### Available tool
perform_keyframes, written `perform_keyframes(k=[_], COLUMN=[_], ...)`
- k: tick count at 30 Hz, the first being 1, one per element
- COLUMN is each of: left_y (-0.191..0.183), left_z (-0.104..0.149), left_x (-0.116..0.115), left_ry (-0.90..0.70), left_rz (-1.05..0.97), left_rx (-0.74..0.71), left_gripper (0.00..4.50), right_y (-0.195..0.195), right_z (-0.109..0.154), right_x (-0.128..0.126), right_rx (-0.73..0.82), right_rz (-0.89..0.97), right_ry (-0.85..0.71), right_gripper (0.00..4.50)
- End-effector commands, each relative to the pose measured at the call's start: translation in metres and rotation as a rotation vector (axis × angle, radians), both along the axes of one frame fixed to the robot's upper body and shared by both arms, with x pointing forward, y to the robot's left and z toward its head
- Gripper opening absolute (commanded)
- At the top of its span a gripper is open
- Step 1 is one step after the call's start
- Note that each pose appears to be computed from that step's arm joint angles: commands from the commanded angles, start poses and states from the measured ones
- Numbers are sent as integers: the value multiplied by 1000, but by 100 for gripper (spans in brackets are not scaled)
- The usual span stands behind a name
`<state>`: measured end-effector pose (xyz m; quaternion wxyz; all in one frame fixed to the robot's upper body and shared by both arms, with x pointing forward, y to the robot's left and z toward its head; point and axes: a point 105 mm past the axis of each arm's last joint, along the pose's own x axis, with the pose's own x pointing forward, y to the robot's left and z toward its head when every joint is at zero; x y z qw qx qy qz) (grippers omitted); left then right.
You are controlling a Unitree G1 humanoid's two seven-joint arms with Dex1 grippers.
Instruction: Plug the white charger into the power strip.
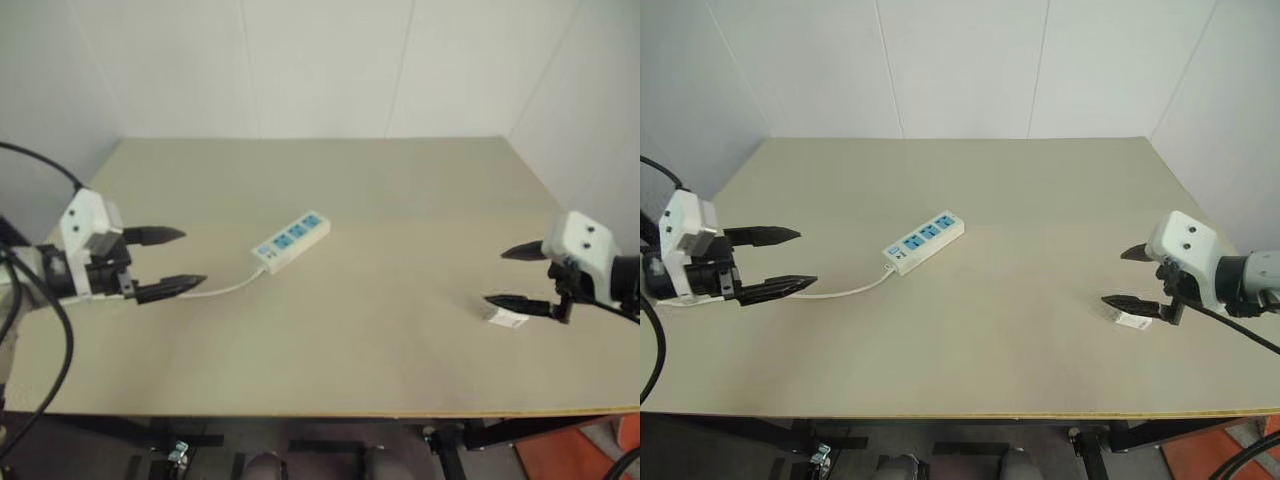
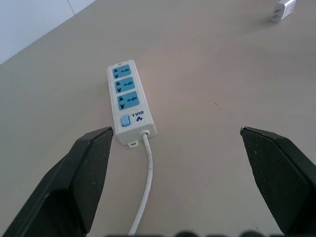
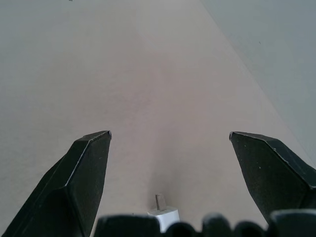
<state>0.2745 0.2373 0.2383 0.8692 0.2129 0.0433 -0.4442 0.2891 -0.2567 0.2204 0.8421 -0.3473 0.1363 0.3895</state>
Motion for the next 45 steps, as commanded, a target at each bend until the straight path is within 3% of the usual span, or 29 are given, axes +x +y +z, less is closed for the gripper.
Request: perform_keyframes(k=[1,26,32,37,45], left_y=[-3,5,14,-16,-64], left_z=[14,9,2,-9,-64], left_x=[-9,-6,39,79,144], left_ry=[-44,-14,-95,-118,-32], left_rz=[-20,31,225,215,224], left_rx=[1,3,-55,-157,-248], left_gripper=[448,448,448,448,448], right_y=[0,-26,-22,-19,-15], right_z=[14,1,2,7,14], right_x=[-3,-17,-18,-16,-17], right_rx=[8,-66,-58,-59,-57], right_rz=[16,-42,-28,-24,-17], right_ry=[-54,39,34,14,-10], right_gripper=[450,450,450,450,450])
